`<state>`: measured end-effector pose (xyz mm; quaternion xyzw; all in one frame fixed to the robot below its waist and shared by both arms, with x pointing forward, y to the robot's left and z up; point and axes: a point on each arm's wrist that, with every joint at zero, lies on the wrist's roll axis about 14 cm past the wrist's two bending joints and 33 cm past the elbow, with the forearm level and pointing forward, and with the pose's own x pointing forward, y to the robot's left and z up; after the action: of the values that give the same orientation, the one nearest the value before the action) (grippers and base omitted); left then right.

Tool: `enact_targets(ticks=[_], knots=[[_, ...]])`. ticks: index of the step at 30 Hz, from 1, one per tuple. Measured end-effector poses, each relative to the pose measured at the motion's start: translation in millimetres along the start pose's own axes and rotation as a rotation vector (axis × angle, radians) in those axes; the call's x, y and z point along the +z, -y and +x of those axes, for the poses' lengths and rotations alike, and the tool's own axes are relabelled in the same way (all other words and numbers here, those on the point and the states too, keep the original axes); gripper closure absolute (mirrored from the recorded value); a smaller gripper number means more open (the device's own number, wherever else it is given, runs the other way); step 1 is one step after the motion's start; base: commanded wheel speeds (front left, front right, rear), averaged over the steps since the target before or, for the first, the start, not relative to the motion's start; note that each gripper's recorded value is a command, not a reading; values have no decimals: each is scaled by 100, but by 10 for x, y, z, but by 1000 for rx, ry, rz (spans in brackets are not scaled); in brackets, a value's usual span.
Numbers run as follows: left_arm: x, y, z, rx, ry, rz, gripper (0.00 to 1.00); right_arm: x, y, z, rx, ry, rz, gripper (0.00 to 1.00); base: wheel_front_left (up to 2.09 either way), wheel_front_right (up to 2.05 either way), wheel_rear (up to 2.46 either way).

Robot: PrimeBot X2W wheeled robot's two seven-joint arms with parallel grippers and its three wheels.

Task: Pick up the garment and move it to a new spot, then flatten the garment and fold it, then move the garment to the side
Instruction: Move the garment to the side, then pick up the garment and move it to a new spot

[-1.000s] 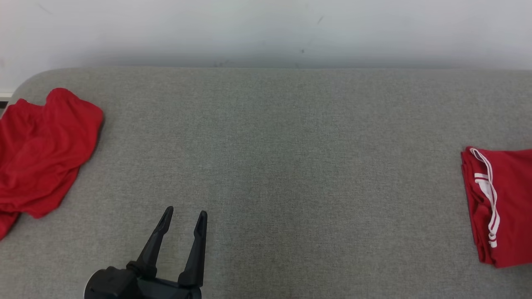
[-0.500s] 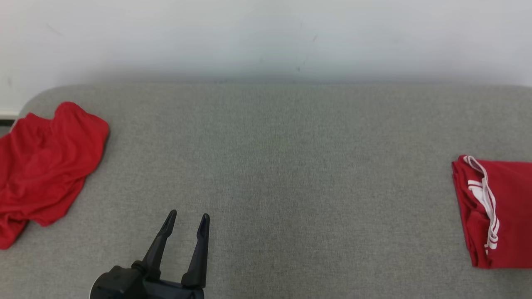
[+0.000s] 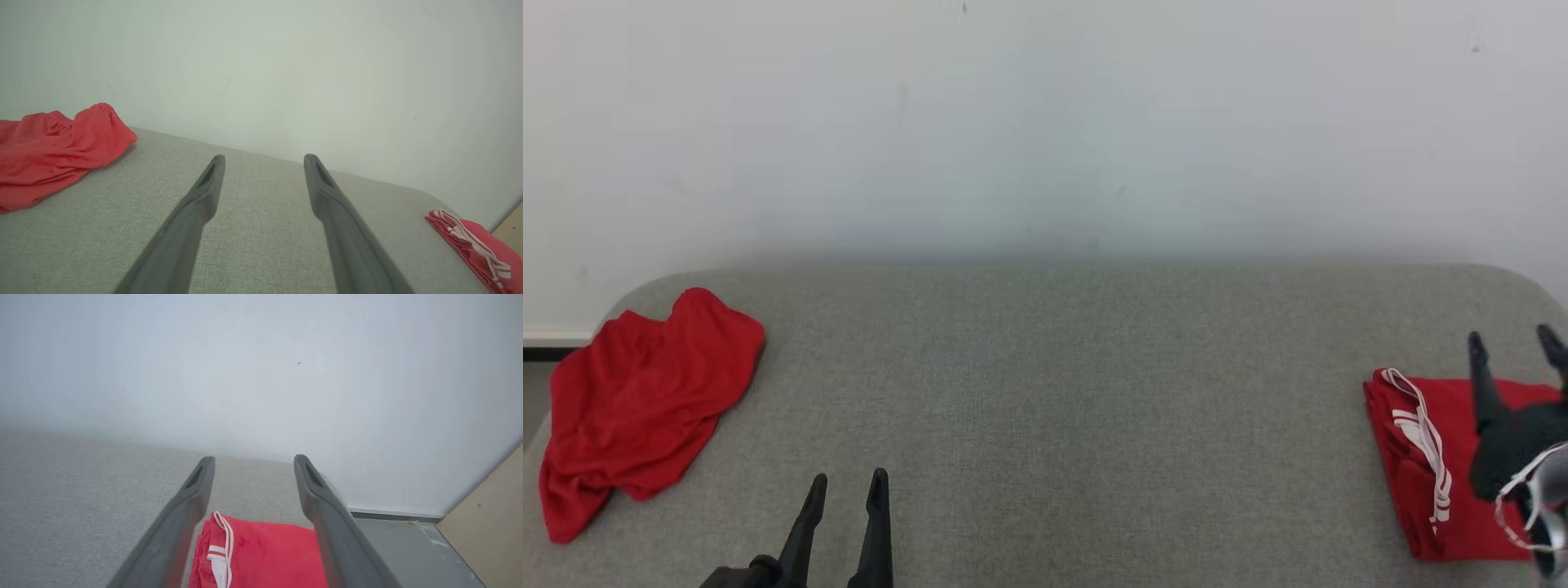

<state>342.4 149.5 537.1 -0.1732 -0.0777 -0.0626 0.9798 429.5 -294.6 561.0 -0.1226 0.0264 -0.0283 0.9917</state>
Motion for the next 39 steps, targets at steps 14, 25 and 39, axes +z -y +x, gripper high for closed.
enact_targets(ticks=[14,25,39], knots=[[136,-67,-127,16,51,31,0,-1,-1068,-965,121,153,264,0,0,0,0],[-31,-212,-292,33,-10,88,0,-47,-1074,-1175,104,153,330,0,0,0,0],[-61,-269,-366,53,-17,90,0,-72,-1153,-1140,129,134,368,0,0,0,0]])
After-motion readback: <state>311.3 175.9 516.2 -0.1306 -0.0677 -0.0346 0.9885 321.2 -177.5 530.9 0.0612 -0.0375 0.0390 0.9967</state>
